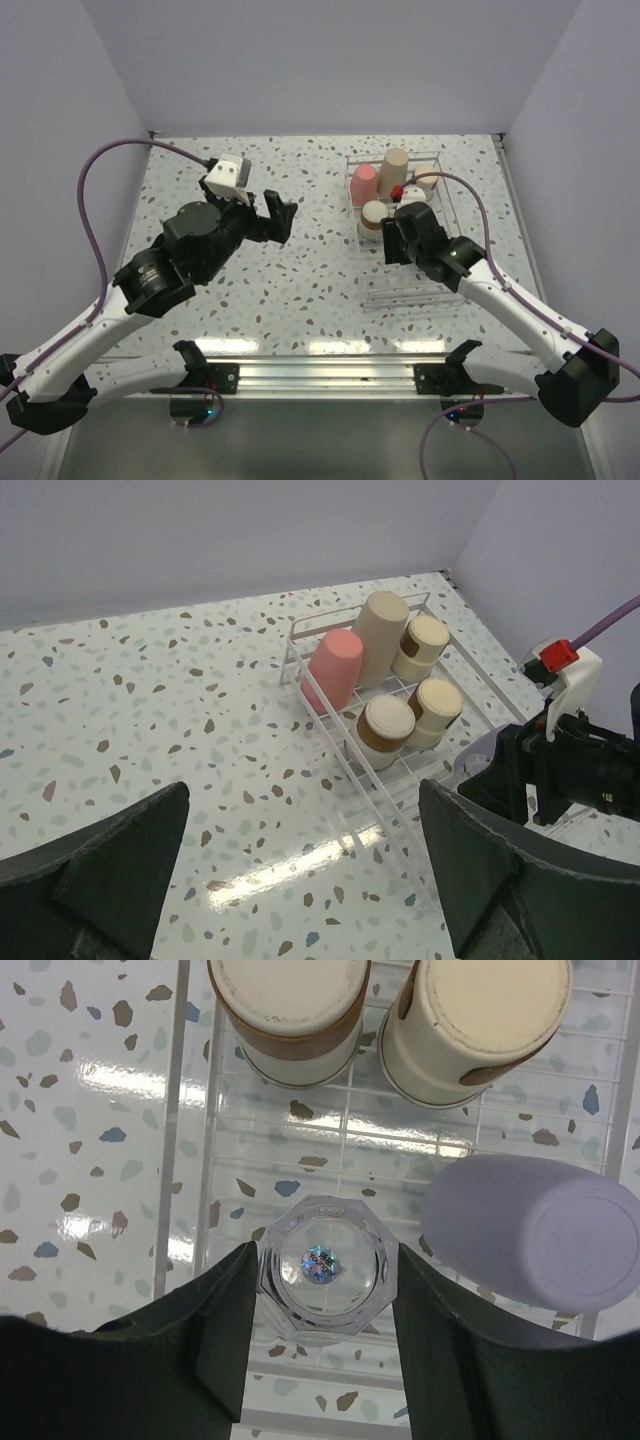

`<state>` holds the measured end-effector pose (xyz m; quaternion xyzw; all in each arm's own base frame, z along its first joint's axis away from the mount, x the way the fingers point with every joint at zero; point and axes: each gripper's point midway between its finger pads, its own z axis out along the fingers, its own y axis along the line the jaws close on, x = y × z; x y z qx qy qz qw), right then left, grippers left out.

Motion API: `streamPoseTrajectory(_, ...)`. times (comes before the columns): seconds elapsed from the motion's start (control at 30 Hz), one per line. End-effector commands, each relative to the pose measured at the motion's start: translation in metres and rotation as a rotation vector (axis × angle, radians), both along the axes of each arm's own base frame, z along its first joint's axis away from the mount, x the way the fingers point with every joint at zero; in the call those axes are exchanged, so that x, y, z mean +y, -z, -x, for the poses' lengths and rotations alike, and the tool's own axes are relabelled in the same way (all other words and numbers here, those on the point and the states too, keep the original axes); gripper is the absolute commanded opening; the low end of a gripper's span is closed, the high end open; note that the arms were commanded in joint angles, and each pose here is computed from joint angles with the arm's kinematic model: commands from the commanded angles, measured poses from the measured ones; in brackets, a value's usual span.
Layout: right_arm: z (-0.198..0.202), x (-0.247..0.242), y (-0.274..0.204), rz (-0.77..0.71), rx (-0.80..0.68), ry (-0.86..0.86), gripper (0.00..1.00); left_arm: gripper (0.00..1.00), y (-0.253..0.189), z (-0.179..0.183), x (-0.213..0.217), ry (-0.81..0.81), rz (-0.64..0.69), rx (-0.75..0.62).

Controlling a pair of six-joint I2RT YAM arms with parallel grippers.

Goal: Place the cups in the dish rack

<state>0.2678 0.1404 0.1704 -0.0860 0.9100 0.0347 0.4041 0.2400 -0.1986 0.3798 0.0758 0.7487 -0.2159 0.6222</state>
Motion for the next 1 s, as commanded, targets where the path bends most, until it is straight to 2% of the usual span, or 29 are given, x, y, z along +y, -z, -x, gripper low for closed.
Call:
streamPoseTrajectory(0.0, -0.017, 0.004, -0.007, -0.041, -0.091, 0.039, 0.00, 1.00, -0.016, -0.003, 0.003, -0.014, -0.004, -0.029)
streamPoseTrajectory(0.33, -0.016, -0.003, 0.032, -0.024, -0.087, 0.070, 0.00, 1.00, -0.010, -0.008, -0.007, 0.002, -0.015, -0.015)
streamPoseTrajectory(0.6, -0.006, 0.000, 0.037, -0.047, -0.073, 0.022, 0.01, 1.00, -0.003, -0.008, -0.009, 0.001, 0.003, 0.006)
streamPoseTrajectory(0.67, -0.005, -0.002, 0.037, -0.048, -0.070, 0.037, 0.12, 1.00, 0.001, -0.008, -0.010, 0.003, 0.008, 0.014)
streamPoseTrajectory(0.7, -0.004, -0.002, 0.036, -0.045, -0.066, 0.037, 0.30, 1.00, 0.002, -0.007, -0.010, 0.004, 0.010, 0.018)
streamPoseTrajectory(0.77, -0.005, -0.001, 0.033, -0.053, -0.064, 0.037, 0.38, 1.00, 0.005, -0.006, -0.011, 0.007, 0.018, 0.027)
streamPoseTrajectory(0.8, -0.005, 0.000, 0.033, -0.057, -0.066, 0.031, 0.47, 1.00, 0.006, -0.006, -0.011, 0.006, 0.023, 0.028)
streamPoseTrajectory(0.9, -0.004, 0.003, 0.037, -0.059, -0.049, 0.019, 0.54, 1.00, 0.007, -0.005, -0.011, 0.006, 0.033, 0.033)
streamPoseTrajectory(0.93, -0.004, 0.005, 0.038, -0.062, -0.045, 0.017, 0.60, 1.00, 0.008, -0.005, -0.011, 0.006, 0.029, 0.034)
streamPoseTrajectory(0.97, -0.003, 0.005, 0.039, -0.063, -0.041, 0.015, 0.63, 1.00, 0.008, -0.005, -0.011, 0.004, 0.029, 0.035)
